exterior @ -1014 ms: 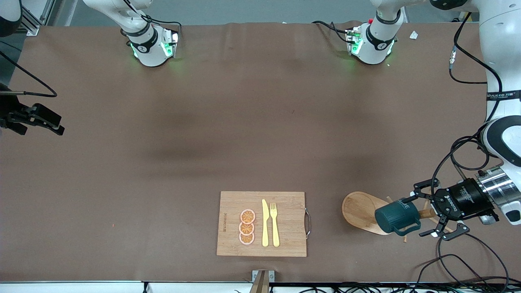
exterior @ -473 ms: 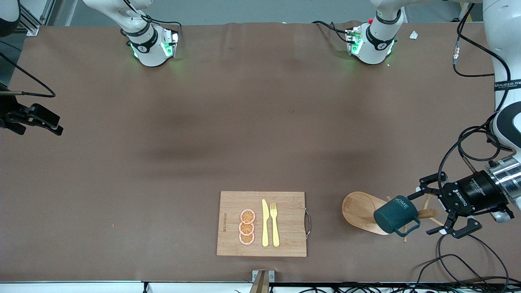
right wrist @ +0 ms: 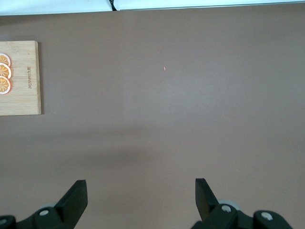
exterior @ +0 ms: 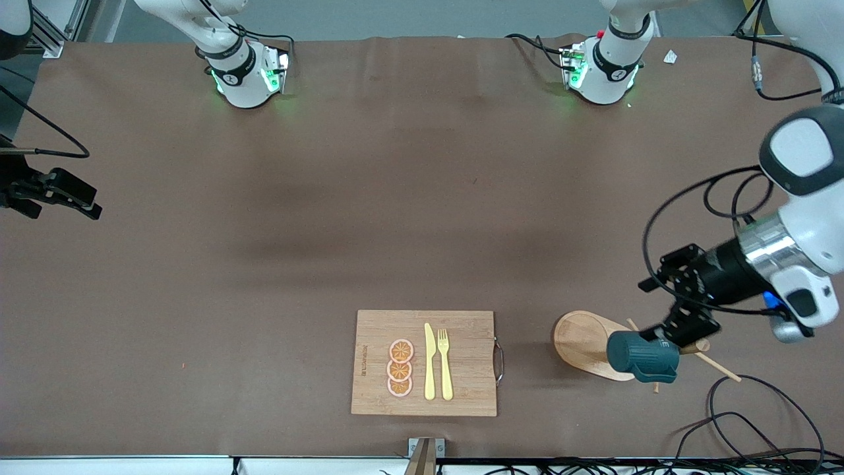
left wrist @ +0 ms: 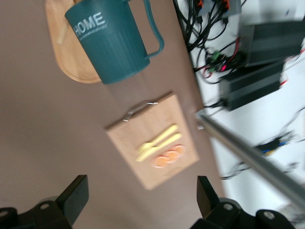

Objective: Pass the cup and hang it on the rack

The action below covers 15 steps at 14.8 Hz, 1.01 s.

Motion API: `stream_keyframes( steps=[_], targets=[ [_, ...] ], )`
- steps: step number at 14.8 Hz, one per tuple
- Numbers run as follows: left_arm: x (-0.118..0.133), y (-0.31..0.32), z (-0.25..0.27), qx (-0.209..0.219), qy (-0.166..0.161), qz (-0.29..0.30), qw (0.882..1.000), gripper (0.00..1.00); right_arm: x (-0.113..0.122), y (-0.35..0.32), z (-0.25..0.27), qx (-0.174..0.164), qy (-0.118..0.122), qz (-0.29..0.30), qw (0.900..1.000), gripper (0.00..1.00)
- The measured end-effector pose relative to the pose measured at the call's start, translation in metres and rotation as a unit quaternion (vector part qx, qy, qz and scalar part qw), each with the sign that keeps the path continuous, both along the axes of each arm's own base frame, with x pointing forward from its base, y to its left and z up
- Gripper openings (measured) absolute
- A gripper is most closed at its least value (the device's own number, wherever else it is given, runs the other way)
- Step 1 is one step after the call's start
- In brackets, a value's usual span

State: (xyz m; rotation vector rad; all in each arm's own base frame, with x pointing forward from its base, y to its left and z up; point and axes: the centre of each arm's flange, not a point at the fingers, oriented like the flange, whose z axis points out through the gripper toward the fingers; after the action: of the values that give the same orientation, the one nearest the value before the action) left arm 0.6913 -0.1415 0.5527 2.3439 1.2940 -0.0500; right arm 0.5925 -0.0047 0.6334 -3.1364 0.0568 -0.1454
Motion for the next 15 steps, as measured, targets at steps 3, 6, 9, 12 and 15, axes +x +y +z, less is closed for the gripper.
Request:
stream_keyframes(
  steps=[3, 6, 9, 12, 15],
  targets=[
    [-0.024, -0.005, 0.024, 0.068, -0.012, -0.103, 0.992, 1.00, 0.000, 0.000, 0.000, 0.000, 0.000, 0.000, 1.000, 1.00],
    [-0.045, 0.013, 0.048, 0.130, -0.024, -0.204, 0.970, 1.00, 0.000, 0.000, 0.000, 0.000, 0.000, 0.000, 1.000, 1.00],
    [-0.070, 0.023, 0.077, 0.207, -0.031, -0.302, 0.930, 1.00, 0.000, 0.000, 0.000, 0.000, 0.000, 0.000, 1.000, 1.00],
    [-0.096, 0.032, 0.094, 0.230, -0.003, -0.356, 0.905, 1.00, 0.000, -0.001, 0.000, 0.000, 0.000, -0.001, 1.000, 1.00],
    [-0.118, 0.067, 0.105, 0.248, 0.009, -0.389, 0.887, 1.00, 0.000, -0.002, 0.000, 0.000, 0.000, -0.002, 1.000, 1.00]
  ],
)
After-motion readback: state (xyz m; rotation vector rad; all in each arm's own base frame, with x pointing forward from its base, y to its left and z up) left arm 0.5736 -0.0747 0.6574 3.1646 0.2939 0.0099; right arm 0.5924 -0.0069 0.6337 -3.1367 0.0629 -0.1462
